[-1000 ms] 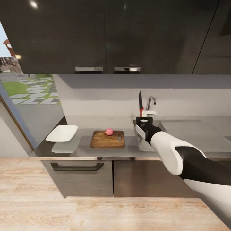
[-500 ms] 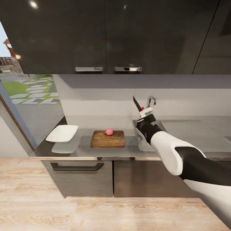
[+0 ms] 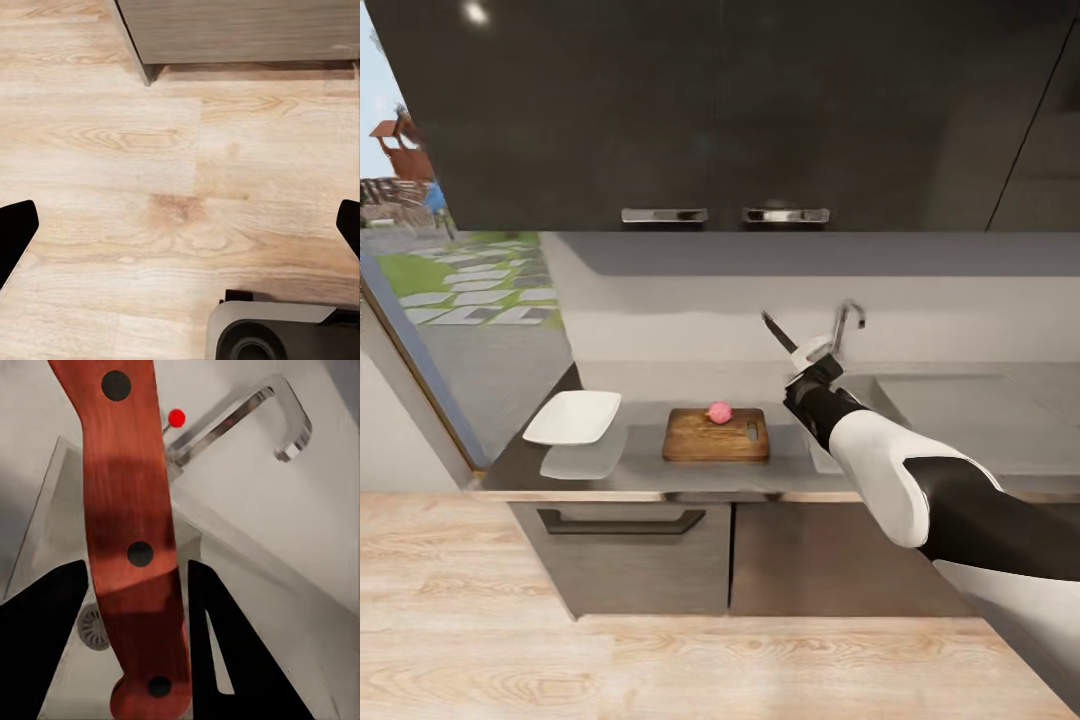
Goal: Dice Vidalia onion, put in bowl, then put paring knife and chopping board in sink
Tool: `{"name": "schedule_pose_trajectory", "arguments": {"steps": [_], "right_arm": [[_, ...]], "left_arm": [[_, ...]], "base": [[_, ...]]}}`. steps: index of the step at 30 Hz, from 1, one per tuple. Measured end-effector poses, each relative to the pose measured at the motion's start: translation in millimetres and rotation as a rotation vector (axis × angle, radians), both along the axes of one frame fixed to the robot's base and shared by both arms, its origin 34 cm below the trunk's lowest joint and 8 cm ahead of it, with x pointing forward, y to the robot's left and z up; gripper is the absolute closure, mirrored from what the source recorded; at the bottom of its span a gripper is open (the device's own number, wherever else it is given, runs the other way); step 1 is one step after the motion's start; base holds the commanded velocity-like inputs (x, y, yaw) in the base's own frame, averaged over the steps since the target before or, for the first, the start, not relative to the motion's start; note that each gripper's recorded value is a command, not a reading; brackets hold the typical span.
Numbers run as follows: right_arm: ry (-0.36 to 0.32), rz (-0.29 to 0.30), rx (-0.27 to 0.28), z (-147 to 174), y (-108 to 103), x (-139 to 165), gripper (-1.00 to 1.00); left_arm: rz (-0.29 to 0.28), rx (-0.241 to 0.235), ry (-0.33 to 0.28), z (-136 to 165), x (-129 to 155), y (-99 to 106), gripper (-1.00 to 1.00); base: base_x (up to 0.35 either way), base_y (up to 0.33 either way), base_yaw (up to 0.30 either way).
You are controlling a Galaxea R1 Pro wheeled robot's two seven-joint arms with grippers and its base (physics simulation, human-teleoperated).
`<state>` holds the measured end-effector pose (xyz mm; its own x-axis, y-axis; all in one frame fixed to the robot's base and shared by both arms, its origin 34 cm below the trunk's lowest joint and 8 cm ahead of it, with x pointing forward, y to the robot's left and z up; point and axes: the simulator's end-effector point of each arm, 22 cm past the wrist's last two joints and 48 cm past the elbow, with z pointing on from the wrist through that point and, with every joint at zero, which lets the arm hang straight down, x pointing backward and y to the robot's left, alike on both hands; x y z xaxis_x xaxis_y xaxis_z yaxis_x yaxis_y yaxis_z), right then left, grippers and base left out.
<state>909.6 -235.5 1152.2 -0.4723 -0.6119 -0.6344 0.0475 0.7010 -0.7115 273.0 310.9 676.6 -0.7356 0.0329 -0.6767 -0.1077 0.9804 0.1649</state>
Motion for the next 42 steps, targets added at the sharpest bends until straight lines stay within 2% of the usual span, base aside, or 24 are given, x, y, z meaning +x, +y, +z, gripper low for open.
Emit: {"name": "schedule_pose_trajectory", "arguments": {"steps": [4,7,9,13,14,17,18,19,24,33,38,42], "right_arm": [[0.016,0.021,-0.036,-5,2,-1,1.0],[0.007,0.051,-0.126,1,3,1,1.0],[-0.005,0.078,-0.212,9,4,4,1.0],[-0.022,0.106,-0.31,19,6,7,1.0],[-0.03,0.12,-0.359,23,7,7,1.0],[-0.038,0.139,-0.436,19,9,5,1.0],[-0.046,0.152,-0.477,6,11,-1,1.0],[-0.052,0.158,-0.492,3,12,-2,1.0],[-0.06,0.169,-0.504,-3,14,-5,1.0],[-0.02,0.184,-0.5,-32,15,-16,1.0],[-0.02,0.2,-0.49,-36,19,-16,1.0],[0.01,0.22,-0.475,-55,22,-22,1.0]], "left_arm": [[0.001,-0.001,0.0,0,0,-1,-1.0],[0.001,-0.001,0.0,0,0,-1,-1.0],[0.001,-0.001,0.001,0,0,-1,-1.0],[0.002,-0.001,0.001,0,0,-1,-1.0],[0.002,-0.001,0.001,0,0,-1,-1.0],[0.002,-0.001,0.002,0,0,-1,-1.0],[0.002,-0.001,0.002,0,0,-1,-1.0],[0.002,-0.001,0.002,0,0,-1,-1.0],[0.002,-0.001,0.002,0,0,-1,-1.0],[0.002,-0.001,0.001,0,0,-1,-1.0],[0.001,0.0,0.0,0,0,0,-1.0],[0.001,0.0,0.0,0,0,0,-1.0]], "base": [[0.122,0.165,0.0],[0.068,0.035,0.0],[0.016,0.007,0.0],[0.005,0.002,0.0],[0.002,0.001,0.0],[0.0,0.0,0.0],[0.0,0.0,0.0],[0.0,0.0,0.0],[0.0,0.0,0.0],[0.0,0.012,0.0],[0.0,0.174,0.0],[0.0,0.201,0.0]]}}
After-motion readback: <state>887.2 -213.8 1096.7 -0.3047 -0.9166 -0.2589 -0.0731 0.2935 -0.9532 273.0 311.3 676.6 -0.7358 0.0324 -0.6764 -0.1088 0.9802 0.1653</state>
